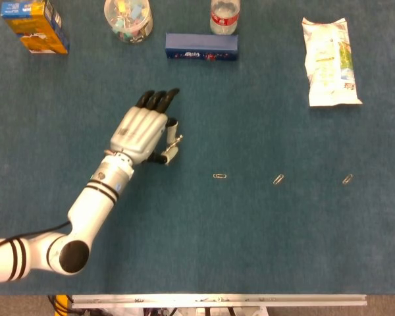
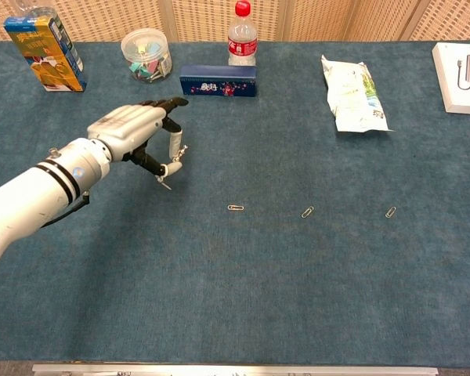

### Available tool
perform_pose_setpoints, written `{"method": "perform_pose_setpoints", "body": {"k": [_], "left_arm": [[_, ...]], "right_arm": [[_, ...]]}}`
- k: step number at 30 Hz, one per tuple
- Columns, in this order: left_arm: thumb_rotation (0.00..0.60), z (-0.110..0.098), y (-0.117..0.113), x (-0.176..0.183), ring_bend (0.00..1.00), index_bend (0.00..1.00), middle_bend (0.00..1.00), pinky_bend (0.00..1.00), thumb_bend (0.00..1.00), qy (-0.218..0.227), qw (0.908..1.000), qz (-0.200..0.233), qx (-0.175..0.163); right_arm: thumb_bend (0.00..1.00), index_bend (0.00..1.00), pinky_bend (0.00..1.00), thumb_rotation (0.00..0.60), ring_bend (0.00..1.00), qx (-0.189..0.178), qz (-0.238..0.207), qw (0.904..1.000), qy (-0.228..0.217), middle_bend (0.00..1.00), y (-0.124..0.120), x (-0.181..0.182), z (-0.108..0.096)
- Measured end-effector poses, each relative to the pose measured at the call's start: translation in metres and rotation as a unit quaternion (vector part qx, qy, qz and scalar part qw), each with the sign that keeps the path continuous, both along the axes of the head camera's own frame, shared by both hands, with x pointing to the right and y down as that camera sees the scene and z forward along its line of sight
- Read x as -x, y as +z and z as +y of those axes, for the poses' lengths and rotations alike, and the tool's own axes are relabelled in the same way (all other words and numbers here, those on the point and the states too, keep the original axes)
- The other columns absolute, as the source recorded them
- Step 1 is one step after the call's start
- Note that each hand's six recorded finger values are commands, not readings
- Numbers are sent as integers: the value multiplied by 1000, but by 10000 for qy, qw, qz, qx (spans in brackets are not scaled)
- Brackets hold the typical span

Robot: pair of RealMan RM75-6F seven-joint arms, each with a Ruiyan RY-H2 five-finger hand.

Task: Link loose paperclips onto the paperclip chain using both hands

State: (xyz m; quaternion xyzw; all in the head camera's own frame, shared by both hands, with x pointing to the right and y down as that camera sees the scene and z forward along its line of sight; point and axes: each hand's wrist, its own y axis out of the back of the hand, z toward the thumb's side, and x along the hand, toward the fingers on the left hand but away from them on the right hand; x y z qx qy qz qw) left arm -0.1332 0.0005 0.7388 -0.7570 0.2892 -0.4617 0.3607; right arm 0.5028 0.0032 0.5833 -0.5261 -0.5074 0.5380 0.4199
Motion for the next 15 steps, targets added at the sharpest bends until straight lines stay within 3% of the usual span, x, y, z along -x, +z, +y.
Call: {"method": "perform_pose_setpoints", "body": {"k": [8,15], "left_arm": [[600,-21,-18,-29,0,588,0,0,326,370,9989,-73,-277],[600,-25,-15,-59,0,594,0,0,327,713,9971,-80,-262]], "right_arm": [[13,334,464,600,213,-142,-62,9999,10,288,-9,-4,1],[13,334,464,600,214,-272,-97,9995,114,288,-16,-14,4]]}}
